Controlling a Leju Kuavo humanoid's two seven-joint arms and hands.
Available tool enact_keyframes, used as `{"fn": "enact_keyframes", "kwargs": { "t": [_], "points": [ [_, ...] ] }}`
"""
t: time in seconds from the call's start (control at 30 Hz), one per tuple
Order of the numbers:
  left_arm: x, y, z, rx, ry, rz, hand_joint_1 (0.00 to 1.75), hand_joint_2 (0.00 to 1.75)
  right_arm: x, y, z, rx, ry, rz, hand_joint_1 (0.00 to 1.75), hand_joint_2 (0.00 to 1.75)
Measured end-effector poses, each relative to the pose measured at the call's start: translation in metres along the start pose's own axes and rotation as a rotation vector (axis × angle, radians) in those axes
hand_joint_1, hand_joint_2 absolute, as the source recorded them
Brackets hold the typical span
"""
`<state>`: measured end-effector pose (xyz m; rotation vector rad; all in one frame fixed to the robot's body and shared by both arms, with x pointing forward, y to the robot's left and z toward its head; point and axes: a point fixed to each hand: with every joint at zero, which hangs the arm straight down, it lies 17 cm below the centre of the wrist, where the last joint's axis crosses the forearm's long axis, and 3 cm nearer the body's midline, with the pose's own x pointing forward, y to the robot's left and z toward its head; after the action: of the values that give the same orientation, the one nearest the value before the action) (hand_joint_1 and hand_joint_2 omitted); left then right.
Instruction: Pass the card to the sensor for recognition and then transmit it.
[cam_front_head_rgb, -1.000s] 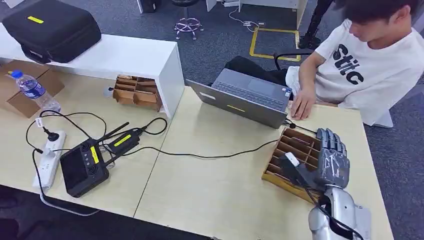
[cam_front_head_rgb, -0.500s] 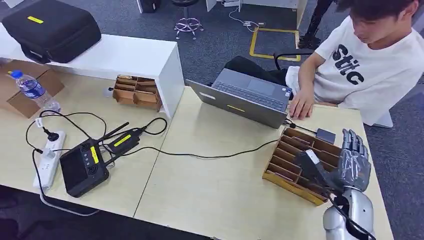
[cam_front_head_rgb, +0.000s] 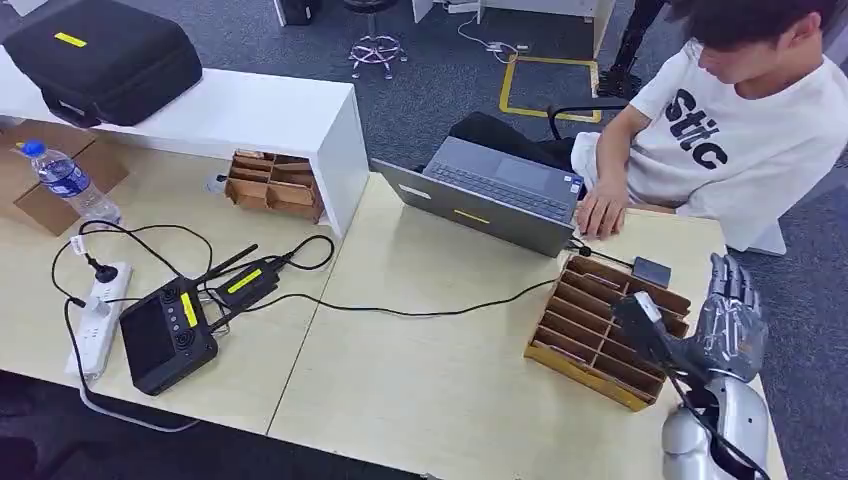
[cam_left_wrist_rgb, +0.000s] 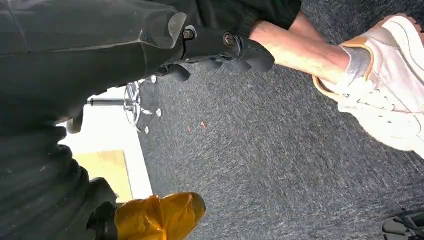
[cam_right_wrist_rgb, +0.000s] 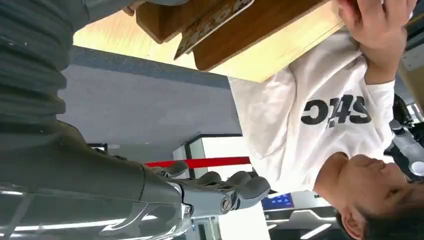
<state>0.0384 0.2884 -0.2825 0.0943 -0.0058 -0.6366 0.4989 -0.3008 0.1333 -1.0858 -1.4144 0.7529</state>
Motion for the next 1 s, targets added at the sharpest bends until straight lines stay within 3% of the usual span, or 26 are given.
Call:
{"fn": "enact_keyframes", "kwargs": {
  "t": [1.0],
  "points": [
    [0.001,-0.0003,0.0001,-0.001,-0.002,-0.008,0.0,1.75,0.0014,0.0044,-0.0072,0.023,0.002,0.025,0.0,1.75]
  ]
}}
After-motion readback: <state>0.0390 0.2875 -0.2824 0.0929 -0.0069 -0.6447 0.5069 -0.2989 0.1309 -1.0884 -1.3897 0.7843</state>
